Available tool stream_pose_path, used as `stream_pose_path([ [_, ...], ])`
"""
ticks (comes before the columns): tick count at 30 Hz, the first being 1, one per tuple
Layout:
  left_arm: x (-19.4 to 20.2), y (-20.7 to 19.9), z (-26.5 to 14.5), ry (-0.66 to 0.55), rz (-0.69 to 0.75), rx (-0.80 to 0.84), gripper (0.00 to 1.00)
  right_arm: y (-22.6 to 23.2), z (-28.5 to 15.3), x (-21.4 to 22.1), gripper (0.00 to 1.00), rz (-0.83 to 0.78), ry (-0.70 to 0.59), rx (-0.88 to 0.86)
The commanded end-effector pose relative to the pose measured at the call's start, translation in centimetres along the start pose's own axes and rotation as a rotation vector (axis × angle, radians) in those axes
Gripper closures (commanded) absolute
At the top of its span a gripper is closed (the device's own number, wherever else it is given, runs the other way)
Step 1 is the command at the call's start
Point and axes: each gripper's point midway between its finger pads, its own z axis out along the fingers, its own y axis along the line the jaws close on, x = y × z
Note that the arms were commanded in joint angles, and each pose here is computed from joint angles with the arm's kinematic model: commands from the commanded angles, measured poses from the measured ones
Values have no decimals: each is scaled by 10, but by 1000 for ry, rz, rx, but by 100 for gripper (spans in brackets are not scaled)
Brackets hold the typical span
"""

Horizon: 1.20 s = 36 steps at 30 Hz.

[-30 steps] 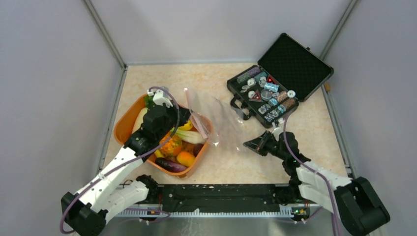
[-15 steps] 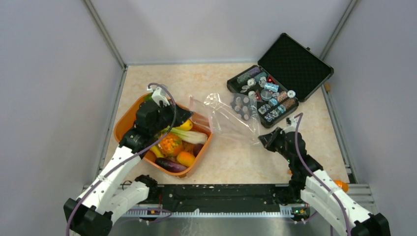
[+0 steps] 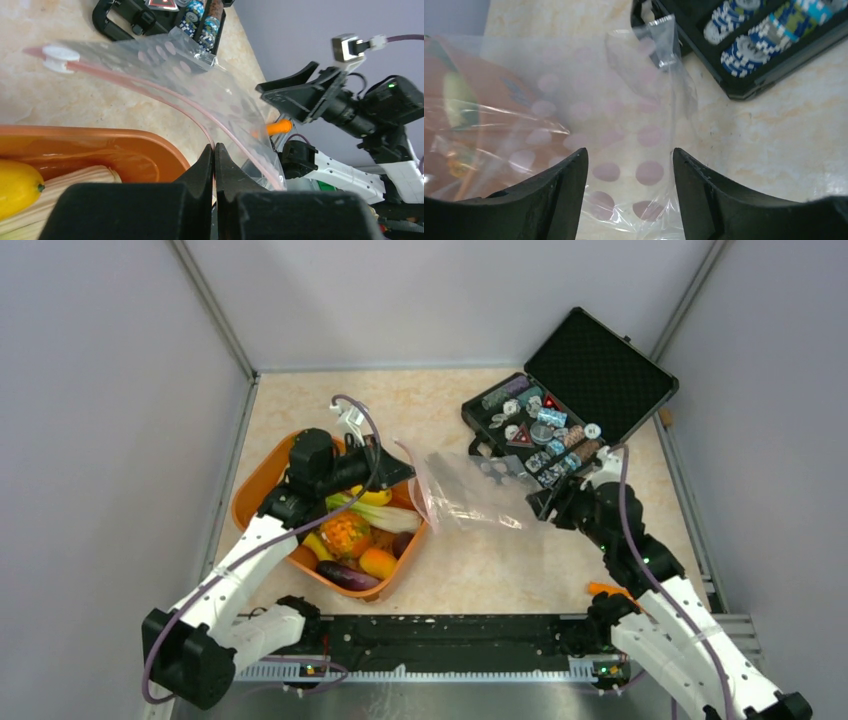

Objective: Place the food in the zip-top bag and seal the zipper
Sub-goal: Open the zipper of the food storage bag at the center of the board.

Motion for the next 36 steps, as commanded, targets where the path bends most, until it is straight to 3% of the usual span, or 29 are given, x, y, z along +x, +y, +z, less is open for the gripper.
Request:
stream_pose_path([
  [1, -14, -29, -3, -78, 79, 89, 100, 30, -38, -61, 36, -92, -120, -33],
  [4, -8, -36, 7, -64, 101, 85, 100, 56, -45, -72, 33, -147, -67, -107],
  [8, 6, -35, 22, -26, 126, 25, 100, 11, -43, -86, 28, -201, -12, 207],
  [11, 9, -39, 24, -34, 128, 28, 100, -4, -47, -93, 26, -217, -31, 301],
  [12, 9, -40, 25, -37, 129, 34, 100, 2, -47, -92, 26, -211, -34, 267],
  [17, 18, -49, 34, -19, 132, 56, 100, 91, -43, -70, 30, -84, 20, -241],
  [19, 22, -54, 39, -16, 127, 68, 100, 109, -42, -68, 34, -25, 40, -331],
  [27, 22, -72, 50, -77, 82, 65, 100, 138, -31, -59, 35, -77, 83, -263],
  [30, 17, -71, 52, -136, 36, 24, 100, 144, -25, -50, 35, -162, 74, -161],
  [36, 7, -53, 51, -207, -12, -174, 100, 172, -34, -48, 35, -274, 24, -133],
])
